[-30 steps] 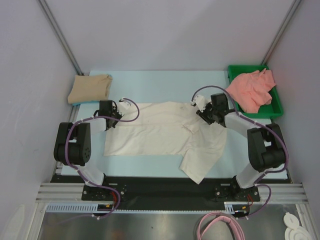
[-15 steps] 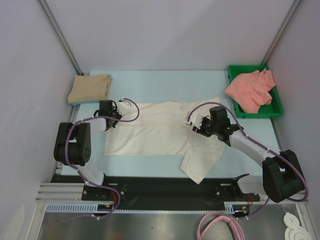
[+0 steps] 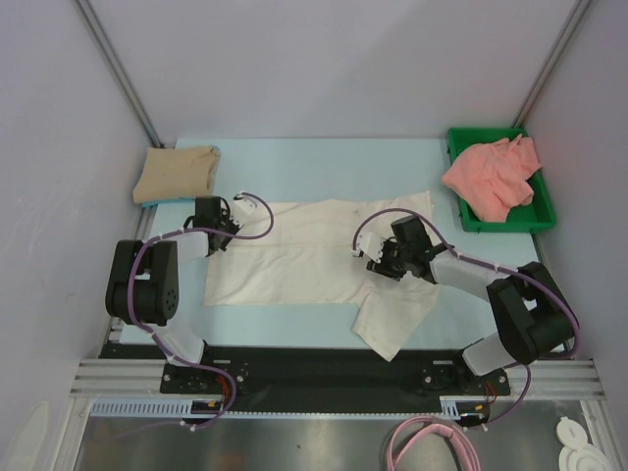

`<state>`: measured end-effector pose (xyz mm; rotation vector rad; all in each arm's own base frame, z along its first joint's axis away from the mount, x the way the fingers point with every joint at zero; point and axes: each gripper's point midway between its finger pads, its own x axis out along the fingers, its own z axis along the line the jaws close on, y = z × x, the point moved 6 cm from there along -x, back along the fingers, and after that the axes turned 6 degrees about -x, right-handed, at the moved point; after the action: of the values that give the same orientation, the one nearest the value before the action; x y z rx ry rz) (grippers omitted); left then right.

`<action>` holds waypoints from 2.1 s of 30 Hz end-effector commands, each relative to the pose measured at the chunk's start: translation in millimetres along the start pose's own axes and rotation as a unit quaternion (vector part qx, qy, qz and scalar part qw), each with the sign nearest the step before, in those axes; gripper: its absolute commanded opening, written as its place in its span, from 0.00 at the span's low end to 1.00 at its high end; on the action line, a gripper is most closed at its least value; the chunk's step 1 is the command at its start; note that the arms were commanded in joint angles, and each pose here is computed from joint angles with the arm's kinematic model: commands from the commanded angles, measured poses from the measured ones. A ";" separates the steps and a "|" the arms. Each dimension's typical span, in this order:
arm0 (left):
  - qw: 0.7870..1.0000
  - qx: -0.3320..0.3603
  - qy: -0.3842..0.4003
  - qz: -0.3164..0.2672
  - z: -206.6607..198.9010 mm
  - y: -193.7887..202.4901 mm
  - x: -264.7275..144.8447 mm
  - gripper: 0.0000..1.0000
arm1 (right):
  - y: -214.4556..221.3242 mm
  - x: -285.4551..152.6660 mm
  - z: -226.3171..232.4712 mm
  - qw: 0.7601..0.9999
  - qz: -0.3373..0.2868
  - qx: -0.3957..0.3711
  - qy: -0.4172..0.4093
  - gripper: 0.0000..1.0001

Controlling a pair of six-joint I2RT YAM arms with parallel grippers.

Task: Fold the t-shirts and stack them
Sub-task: Fold the tshirt

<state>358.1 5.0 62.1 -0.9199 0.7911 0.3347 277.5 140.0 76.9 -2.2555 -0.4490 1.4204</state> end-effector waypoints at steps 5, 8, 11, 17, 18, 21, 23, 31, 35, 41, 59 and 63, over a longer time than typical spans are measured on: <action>1.000 0.003 0.019 0.016 -7.6 8.0 2.7 0.01 | -13.4 1.1 -20.7 0.998 -0.012 -0.024 0.061 0.47; 1.000 0.003 0.020 0.017 -8.5 8.4 2.4 0.01 | -14.1 1.9 -21.9 0.997 -0.009 -0.026 0.068 0.47; 1.000 0.003 0.019 0.017 -8.4 8.5 2.4 0.02 | -16.7 6.5 -25.2 0.996 -0.010 -0.029 0.080 0.47; 1.000 0.003 0.019 0.016 -8.1 7.8 2.4 0.01 | -18.9 13.7 -23.6 0.996 -0.002 -0.036 0.079 0.43; 1.000 0.003 0.019 0.016 -8.1 7.8 2.4 0.01 | -19.7 14.0 -24.4 0.996 -0.001 -0.036 0.084 0.40; 1.000 0.003 0.019 0.016 -8.3 8.2 2.5 0.01 | -22.0 11.4 -27.3 0.994 0.000 -0.040 0.098 0.25; 1.000 0.002 0.020 0.017 -8.6 8.4 2.4 0.01 | -22.8 7.3 -29.4 0.993 0.000 -0.039 0.109 0.20; 1.000 0.004 0.019 0.016 -8.4 8.3 1.9 0.01 | -40.3 -27.2 -39.7 0.989 -0.022 -0.045 0.138 0.00; 1.000 0.003 0.019 0.015 -8.4 8.9 2.0 0.02 | -41.2 -34.2 -35.1 0.991 -0.021 -0.035 0.125 0.00; 1.000 0.003 0.019 0.015 -8.7 9.4 1.7 0.02 | -38.2 -23.5 -14.6 0.998 -0.025 -0.015 0.048 0.34; 1.000 0.004 0.020 0.015 -7.9 7.9 2.2 0.01 | -27.0 12.9 -27.5 0.998 0.009 -0.003 0.068 0.45; 1.000 0.003 0.019 0.015 -8.0 8.3 2.2 0.01 | -25.3 15.8 -35.8 0.995 0.014 -0.001 0.102 0.28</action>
<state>358.1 5.0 62.1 -0.9200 0.7913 0.3343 296.2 157.5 78.9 -2.3323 -0.3610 1.3420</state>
